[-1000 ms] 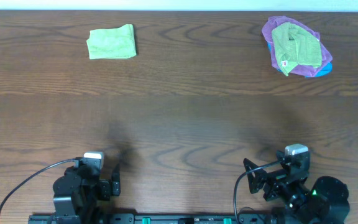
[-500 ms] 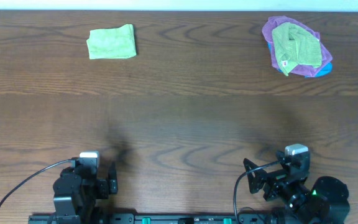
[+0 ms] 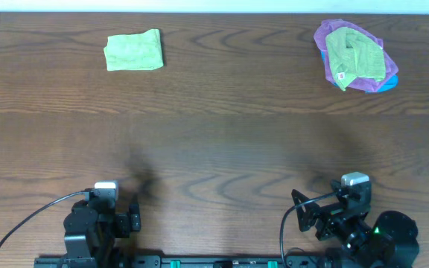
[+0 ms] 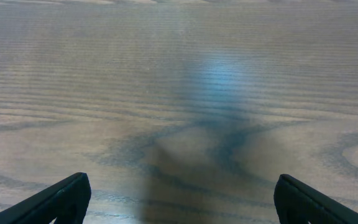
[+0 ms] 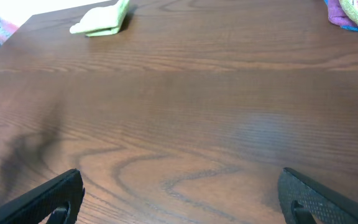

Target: Fold the cloth

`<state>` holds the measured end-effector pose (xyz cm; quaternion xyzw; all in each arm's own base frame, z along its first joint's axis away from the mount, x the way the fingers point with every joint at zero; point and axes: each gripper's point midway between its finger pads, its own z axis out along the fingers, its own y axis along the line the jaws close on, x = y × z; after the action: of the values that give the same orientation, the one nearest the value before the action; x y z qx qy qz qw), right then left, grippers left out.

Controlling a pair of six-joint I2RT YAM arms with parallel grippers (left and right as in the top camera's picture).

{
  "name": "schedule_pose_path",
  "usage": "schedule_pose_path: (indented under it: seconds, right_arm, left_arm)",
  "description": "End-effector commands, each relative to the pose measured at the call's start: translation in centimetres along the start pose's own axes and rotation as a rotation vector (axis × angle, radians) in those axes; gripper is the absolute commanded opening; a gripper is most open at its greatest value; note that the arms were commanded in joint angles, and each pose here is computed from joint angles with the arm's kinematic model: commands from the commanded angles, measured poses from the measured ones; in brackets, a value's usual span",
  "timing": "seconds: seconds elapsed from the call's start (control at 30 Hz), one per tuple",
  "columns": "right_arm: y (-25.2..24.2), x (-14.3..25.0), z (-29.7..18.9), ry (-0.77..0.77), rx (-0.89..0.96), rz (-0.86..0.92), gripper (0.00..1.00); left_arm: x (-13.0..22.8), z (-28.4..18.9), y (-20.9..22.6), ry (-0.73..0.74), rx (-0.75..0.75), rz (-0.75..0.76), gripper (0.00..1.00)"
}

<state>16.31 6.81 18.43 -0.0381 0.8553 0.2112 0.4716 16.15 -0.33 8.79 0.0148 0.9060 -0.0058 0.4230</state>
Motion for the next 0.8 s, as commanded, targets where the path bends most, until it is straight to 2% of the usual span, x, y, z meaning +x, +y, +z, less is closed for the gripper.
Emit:
schedule_pose_path:
  seconds: [0.0,0.07,0.23,0.47,0.77]
  right_arm:
    - [0.0,-0.1,-0.1,-0.008,0.001,0.011,0.99]
    - [0.1,-0.6,-0.1,-0.028,-0.002,0.002,0.99]
    - [-3.9,-0.4,0.3,-0.048,0.205,-0.034,0.99]
    - [-5.9,1.8,3.6,-0.068,0.224,-0.305,0.99]
    - [-8.0,4.4,5.2,-0.028,0.276,-0.305,0.99]
  left_arm:
    - [1.7,0.8,0.4,0.049,-0.023,0.006,0.95]
    - [1.7,0.8,0.4,0.049,-0.023,0.006,0.96]
    - [1.7,0.8,0.4,0.049,-0.023,0.006,0.96]
    - [1.7,0.8,0.4,0.049,-0.023,0.006,0.96]
    - [1.7,0.8,0.4,0.049,-0.023,0.006,0.96]
